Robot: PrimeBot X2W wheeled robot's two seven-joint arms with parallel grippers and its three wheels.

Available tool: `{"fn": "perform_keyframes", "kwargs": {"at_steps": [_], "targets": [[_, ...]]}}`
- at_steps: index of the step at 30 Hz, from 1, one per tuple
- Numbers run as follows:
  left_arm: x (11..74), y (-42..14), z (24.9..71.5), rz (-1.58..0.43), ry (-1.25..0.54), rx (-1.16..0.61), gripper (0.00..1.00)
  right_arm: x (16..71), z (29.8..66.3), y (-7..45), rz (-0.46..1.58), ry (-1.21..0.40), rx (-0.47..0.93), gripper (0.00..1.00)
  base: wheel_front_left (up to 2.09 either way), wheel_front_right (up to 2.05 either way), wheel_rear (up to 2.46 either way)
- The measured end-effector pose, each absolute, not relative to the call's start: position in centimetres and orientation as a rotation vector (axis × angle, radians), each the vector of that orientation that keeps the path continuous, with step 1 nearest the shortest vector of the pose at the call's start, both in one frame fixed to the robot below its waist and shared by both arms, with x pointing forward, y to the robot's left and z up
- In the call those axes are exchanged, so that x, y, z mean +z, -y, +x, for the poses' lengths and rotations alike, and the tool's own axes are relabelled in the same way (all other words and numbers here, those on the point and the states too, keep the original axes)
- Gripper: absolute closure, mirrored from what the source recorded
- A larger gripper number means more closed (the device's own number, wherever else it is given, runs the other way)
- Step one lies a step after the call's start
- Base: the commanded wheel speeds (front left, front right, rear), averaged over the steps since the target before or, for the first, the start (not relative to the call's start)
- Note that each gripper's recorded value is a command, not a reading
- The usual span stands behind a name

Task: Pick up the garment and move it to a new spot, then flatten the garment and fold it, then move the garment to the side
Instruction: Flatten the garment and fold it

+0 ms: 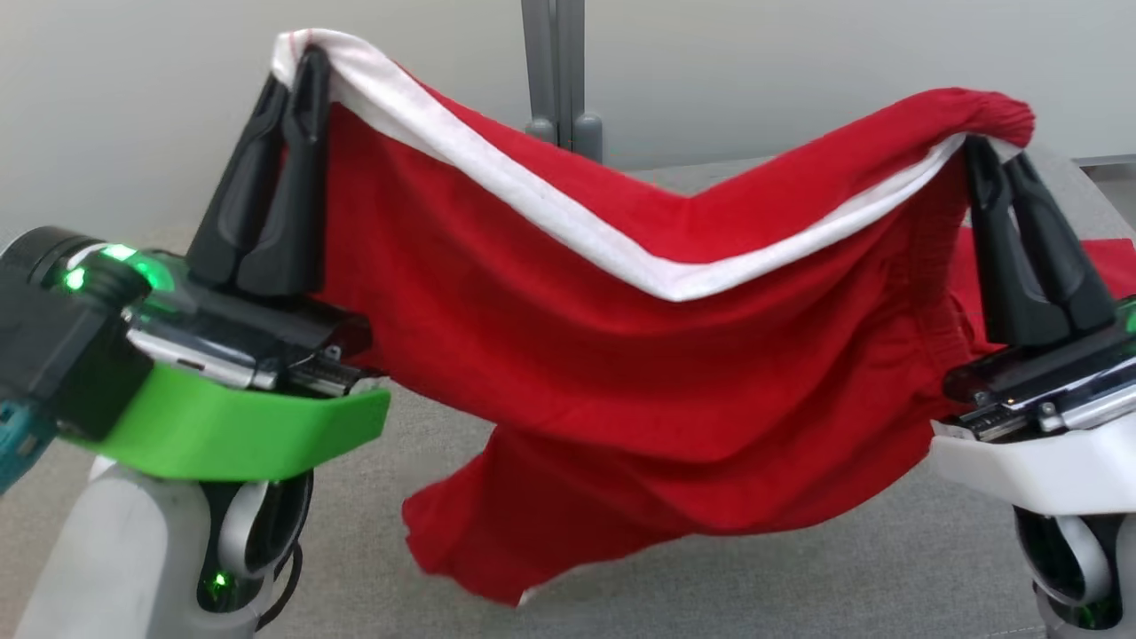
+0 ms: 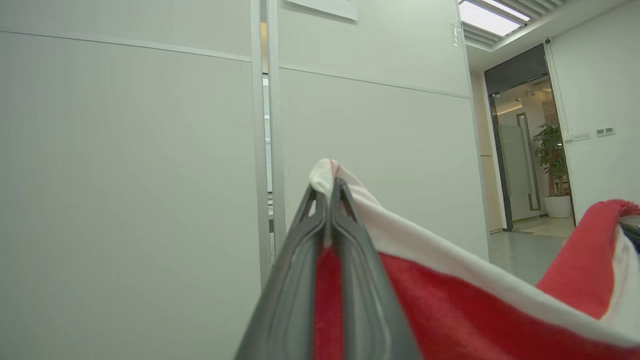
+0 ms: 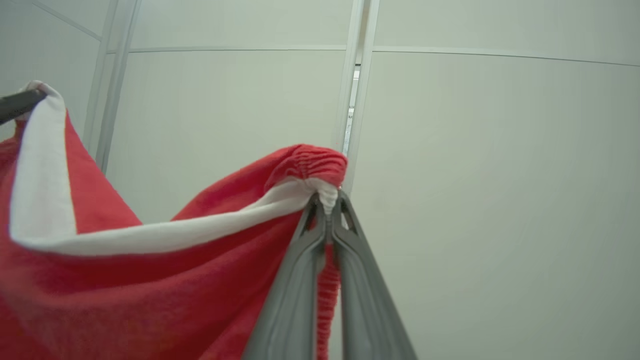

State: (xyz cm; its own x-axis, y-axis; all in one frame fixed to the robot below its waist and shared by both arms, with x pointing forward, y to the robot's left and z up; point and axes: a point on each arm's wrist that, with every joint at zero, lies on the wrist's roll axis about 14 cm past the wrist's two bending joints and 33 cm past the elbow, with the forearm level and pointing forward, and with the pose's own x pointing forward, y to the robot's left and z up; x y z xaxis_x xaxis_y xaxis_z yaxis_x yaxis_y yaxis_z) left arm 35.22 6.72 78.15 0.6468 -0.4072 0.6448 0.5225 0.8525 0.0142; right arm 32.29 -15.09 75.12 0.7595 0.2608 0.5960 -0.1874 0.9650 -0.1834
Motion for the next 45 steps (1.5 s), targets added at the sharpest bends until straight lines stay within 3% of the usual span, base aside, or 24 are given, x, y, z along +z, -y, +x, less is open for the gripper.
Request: {"fn": "perform_keyframes", "kwargs": {"at_steps": [9,19,25,33,45], "targets": [[74.2,-4.9,44.4,-0.144,0.487,-0.575,1.0,69.2,41.7,13.8,-0.056,0.46,0.302,1.0,0.0,0.0,0.0],[75.5,-7.9,57.0,-0.142,0.606,-0.416,1.0,71.7,55.0,12.8,-0.122,0.587,0.255,1.0,0.0,0.0,0.0],[66.6,-7.5,61.1,-0.199,0.449,-0.399,1.0,63.9,59.8,11.6,-0.12,0.41,0.267,1.0,0.0,0.0,0.0],[55.7,-8.6,58.1,-0.283,0.262,-0.355,1.0,51.7,58.0,8.7,-0.018,0.178,0.337,1.0,0.0,0.0,0.0],[55.4,-12.2,50.2,-0.354,0.28,-0.237,1.0,52.1,51.6,9.6,0.125,0.183,0.308,1.0,0.0,0.0,0.0]]}}
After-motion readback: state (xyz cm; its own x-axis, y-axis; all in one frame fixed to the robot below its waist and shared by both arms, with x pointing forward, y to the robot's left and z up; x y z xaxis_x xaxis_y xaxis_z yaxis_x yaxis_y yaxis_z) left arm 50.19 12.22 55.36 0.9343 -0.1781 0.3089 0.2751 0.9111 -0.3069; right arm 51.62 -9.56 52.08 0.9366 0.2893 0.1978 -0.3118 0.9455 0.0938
